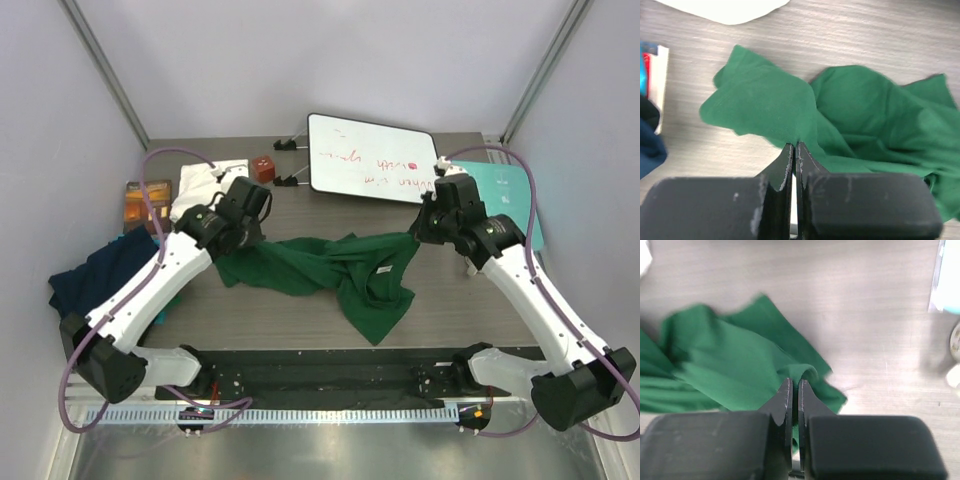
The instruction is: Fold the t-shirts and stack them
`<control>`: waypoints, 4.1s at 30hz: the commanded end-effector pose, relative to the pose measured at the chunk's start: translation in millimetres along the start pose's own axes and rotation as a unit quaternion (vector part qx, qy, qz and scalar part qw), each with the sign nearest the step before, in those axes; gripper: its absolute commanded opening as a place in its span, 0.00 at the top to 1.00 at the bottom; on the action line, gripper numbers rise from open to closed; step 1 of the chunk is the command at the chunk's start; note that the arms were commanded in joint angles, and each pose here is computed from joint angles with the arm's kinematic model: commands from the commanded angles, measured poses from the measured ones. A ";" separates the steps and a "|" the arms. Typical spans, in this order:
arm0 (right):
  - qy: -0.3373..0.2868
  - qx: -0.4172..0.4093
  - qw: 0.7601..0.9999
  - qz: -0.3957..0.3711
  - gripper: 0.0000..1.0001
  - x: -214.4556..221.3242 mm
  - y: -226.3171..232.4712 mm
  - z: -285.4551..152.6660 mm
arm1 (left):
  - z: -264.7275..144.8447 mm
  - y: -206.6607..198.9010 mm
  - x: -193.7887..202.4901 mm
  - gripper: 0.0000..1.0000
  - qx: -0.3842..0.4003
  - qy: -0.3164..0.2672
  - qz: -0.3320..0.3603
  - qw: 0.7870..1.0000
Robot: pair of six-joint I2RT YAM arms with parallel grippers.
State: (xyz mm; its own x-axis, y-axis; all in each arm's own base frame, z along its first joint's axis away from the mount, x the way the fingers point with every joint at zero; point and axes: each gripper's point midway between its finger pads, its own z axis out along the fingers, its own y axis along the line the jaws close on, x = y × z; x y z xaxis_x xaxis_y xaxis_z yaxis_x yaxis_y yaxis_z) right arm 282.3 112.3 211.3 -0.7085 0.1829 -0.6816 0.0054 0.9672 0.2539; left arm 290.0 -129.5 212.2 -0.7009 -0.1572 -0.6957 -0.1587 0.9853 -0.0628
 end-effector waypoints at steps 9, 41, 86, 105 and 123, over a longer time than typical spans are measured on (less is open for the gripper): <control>-0.171 -0.039 0.984 0.002 0.99 -123.1 34.1 -86.9 | -104.4 89.9 -49.3 1.00 -0.066 -0.145 -0.054 0.986; -0.324 0.035 0.945 0.007 0.99 -182.5 -4.7 -237.7 | -200.6 159.4 -56.6 1.00 -0.033 -0.251 -0.130 0.959; 0.098 -0.075 0.983 0.133 0.99 89.6 -16.8 9.4 | -23.3 106.4 81.3 0.96 -0.089 0.070 -0.157 0.981; 0.069 -0.036 0.991 0.110 0.99 86.6 -33.5 -14.7 | 68.1 -23.0 -36.7 0.62 0.072 0.054 -0.079 0.993; 0.064 -0.062 0.990 0.107 0.99 84.4 -25.3 -25.3 | 226.9 -105.0 -39.0 0.51 0.085 0.114 -0.056 0.988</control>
State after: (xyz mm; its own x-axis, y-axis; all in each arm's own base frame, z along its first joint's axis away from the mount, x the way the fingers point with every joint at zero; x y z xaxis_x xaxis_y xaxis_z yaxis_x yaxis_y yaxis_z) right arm 196.5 94.7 145.8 -0.8029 0.3584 -0.4764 0.1265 0.8834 0.4513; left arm 461.8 -197.6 56.3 -0.8653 -0.2706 -0.4219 -0.1952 0.9572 -0.2136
